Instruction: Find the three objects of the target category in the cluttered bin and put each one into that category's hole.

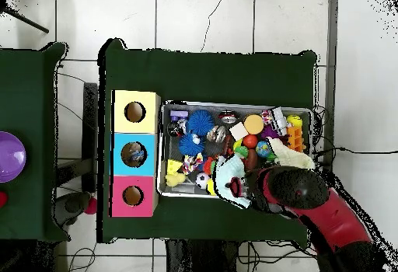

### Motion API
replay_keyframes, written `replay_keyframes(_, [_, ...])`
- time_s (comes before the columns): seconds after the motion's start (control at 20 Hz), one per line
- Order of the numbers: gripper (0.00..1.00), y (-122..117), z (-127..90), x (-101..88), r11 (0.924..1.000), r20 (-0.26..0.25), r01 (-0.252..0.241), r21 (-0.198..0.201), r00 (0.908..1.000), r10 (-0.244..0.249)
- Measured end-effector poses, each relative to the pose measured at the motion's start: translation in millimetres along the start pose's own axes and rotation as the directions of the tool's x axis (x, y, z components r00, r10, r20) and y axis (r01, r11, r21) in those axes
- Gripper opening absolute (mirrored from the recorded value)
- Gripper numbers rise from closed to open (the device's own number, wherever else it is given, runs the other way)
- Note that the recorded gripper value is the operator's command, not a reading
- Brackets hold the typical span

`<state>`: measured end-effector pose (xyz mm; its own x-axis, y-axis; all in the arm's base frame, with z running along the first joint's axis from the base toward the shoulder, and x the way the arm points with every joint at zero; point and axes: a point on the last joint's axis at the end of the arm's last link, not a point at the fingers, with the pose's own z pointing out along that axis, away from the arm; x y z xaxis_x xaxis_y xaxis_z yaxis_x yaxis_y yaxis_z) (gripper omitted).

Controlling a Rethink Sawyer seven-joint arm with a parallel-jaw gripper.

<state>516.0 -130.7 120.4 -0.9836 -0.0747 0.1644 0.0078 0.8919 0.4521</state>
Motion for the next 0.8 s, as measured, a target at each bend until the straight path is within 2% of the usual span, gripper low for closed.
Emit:
replay_keyframes(0.3, [0.00,30.0,20.5,8.1,0.9972,-0.001,-0.025,-0.070,0.9997,0.025])
replay_keyframes(0.6, [0.00,48.5,27.9,12.8,0.9950,0.000,-0.024,-0.097,0.9997,0.024])
replay_keyframes(0.8, [0.00,62.5,25.4,12.0,0.9873,0.013,-0.041,-0.154,0.9990,0.044])
